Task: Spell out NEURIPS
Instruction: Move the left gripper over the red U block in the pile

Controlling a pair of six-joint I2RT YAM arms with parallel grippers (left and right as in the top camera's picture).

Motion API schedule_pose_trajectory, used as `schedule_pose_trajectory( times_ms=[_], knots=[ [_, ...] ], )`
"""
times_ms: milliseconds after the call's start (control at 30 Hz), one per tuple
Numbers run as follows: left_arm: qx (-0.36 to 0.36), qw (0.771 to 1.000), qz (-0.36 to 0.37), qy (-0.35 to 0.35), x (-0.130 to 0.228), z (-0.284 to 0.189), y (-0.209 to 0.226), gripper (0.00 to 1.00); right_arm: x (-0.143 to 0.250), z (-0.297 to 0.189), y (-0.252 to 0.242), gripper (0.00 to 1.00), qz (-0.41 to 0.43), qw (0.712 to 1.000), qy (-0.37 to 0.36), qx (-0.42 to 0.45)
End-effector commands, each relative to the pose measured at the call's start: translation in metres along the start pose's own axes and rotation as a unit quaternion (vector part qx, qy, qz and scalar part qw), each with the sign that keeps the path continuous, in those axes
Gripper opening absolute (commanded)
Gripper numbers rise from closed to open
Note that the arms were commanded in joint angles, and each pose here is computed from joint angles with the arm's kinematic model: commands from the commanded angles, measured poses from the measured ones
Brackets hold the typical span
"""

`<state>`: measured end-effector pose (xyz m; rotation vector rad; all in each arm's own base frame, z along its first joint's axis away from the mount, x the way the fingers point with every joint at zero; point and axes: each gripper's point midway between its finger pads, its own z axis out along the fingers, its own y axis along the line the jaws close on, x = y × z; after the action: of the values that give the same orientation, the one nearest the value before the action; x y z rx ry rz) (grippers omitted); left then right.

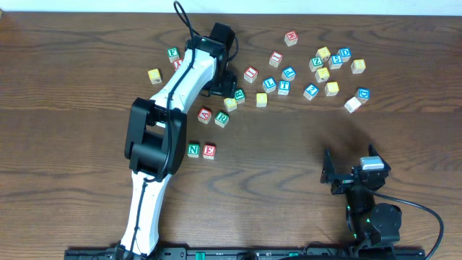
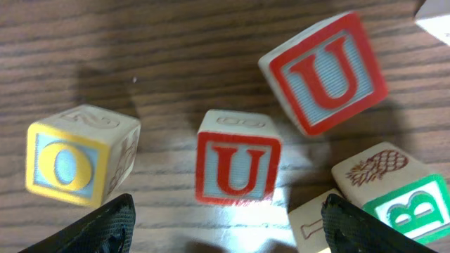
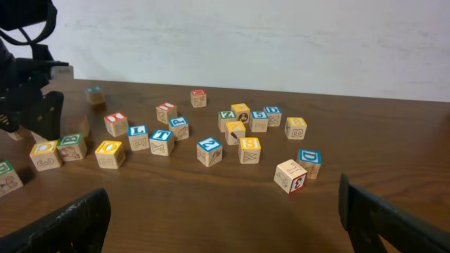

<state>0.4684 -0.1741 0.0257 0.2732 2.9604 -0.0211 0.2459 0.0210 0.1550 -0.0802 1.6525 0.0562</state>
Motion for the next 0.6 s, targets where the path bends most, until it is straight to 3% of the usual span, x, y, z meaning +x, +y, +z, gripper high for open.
schedule_pose_trajectory(
  times_ms=[0, 267, 400, 567],
  knots=[
    [-0.002, 1.000, 0.009, 0.000, 0.000, 0.003, 0.000, 0.83, 0.002, 0.000, -0.001, 0.99, 0.004, 1.000, 0.003, 0.001],
    [0.001, 1.000, 0.008, -0.018, -0.009, 0.005, -0.002, 0.82, 0.002, 0.000, -0.001, 0.99, 0.004, 1.000, 0.003, 0.001],
    [0.001, 1.000, 0.008, -0.020, -0.010, 0.009, -0.002, 0.75, 0.002, 0.000, -0.001, 0.99, 0.004, 1.000, 0.003, 0.001],
    [0.000, 1.000, 0.017, -0.015, -0.009, 0.015, -0.002, 0.75, 0.002, 0.000, -0.001, 0.99, 0.004, 1.000, 0.003, 0.001]
  ],
)
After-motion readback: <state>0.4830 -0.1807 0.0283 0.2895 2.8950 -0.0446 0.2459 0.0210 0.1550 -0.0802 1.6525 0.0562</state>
